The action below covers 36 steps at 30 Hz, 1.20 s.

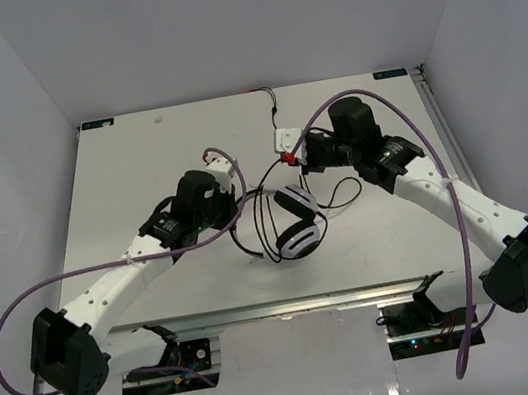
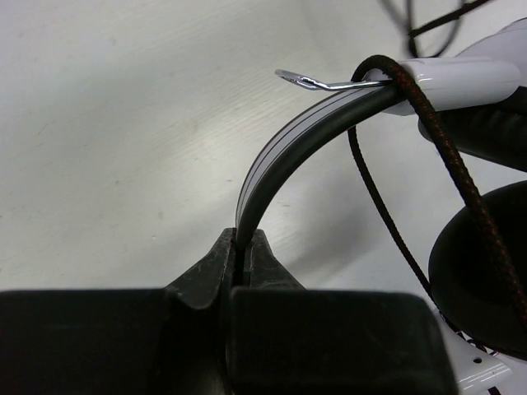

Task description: Wrap the headphones

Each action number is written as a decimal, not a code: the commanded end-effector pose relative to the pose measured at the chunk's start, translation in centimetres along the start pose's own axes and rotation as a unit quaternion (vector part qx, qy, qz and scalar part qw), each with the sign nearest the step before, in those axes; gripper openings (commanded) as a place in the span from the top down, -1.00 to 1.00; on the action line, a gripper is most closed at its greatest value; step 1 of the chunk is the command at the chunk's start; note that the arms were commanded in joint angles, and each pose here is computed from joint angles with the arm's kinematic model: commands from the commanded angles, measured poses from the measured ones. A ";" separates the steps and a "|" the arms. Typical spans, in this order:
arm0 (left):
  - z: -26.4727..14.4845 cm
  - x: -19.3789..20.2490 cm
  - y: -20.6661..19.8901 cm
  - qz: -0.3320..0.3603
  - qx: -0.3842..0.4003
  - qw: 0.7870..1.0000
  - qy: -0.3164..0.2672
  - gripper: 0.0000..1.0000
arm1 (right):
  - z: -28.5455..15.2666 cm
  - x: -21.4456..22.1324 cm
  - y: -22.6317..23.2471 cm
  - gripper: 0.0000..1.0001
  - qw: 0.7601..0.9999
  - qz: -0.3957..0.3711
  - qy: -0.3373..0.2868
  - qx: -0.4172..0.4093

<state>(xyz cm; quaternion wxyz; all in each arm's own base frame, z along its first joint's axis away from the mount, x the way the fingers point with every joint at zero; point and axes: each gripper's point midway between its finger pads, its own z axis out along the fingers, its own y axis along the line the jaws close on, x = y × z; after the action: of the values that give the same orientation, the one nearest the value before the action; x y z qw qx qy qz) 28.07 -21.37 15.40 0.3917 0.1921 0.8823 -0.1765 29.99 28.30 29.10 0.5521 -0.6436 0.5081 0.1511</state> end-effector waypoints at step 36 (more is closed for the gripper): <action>-18.2 -15.1 -7.3 -0.024 0.131 0.961 -0.242 1.00 | 0.3 11.5 -2.9 0.83 0.956 0.289 -0.017 0.043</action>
<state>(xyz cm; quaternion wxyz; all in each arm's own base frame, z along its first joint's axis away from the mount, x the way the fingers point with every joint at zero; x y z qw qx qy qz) 23.78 -21.88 34.38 0.5280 0.1857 0.7775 -0.2868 37.71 22.23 21.37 0.5170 -0.4471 0.6788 0.2684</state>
